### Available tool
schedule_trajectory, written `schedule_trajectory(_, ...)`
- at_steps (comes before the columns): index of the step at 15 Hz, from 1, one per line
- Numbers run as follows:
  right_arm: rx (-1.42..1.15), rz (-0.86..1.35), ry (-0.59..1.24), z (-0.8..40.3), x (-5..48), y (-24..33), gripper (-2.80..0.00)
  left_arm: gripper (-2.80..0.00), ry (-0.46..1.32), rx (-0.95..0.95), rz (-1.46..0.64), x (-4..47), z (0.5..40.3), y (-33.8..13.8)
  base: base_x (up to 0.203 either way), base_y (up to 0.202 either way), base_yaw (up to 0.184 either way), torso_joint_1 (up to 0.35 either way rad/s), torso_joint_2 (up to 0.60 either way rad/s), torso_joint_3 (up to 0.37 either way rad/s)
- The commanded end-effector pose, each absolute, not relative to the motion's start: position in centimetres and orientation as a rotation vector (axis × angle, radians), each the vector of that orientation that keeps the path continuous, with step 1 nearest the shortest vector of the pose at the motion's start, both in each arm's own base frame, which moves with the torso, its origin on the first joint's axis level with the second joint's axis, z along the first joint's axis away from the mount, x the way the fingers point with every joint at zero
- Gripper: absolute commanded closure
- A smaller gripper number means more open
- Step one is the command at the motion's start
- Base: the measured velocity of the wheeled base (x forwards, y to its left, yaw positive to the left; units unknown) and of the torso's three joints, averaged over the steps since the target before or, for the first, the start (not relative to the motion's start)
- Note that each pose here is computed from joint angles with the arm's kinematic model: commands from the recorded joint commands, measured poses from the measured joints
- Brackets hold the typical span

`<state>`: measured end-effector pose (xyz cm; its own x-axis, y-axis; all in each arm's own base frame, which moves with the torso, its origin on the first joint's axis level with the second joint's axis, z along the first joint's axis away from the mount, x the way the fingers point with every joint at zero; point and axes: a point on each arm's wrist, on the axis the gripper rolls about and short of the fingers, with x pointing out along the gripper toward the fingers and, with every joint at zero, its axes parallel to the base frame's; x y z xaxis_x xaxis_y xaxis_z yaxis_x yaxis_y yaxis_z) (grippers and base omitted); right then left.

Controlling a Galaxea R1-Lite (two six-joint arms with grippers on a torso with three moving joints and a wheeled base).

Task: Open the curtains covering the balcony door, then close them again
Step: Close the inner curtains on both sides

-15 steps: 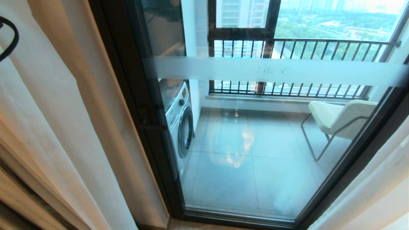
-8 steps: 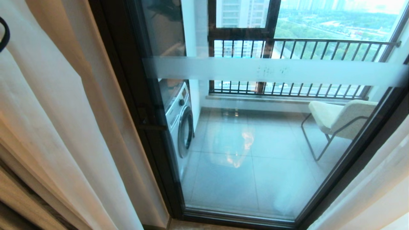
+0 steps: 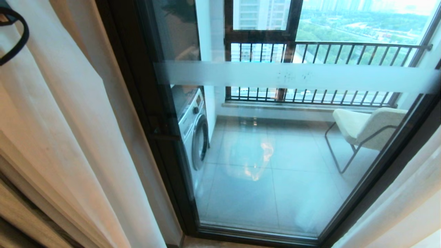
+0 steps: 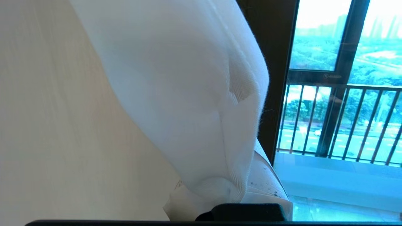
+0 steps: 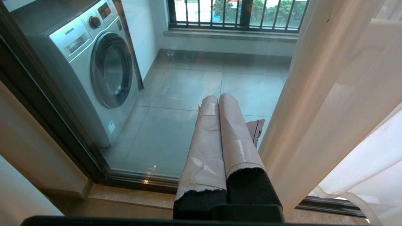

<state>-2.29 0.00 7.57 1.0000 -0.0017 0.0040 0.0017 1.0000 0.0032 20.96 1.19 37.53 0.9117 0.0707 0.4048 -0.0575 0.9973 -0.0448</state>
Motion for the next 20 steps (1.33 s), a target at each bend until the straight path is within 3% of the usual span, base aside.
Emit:
schedule_trajectory(1,0.003,-0.002,-0.003,7.58,-2.28,0.00,0.00,0.00,-0.416,-0.033,0.064,21.33,37.47,1.16,0.000,0.000,0.000,0.000,0.00,0.000)
schedule_trajectory(20,0.003,-0.002,-0.003,7.58,-2.28,0.00,0.00,0.00,-0.412,-0.026,0.043,21.58,37.52,0.63,0.000,0.000,0.000,0.000,0.00,0.000)
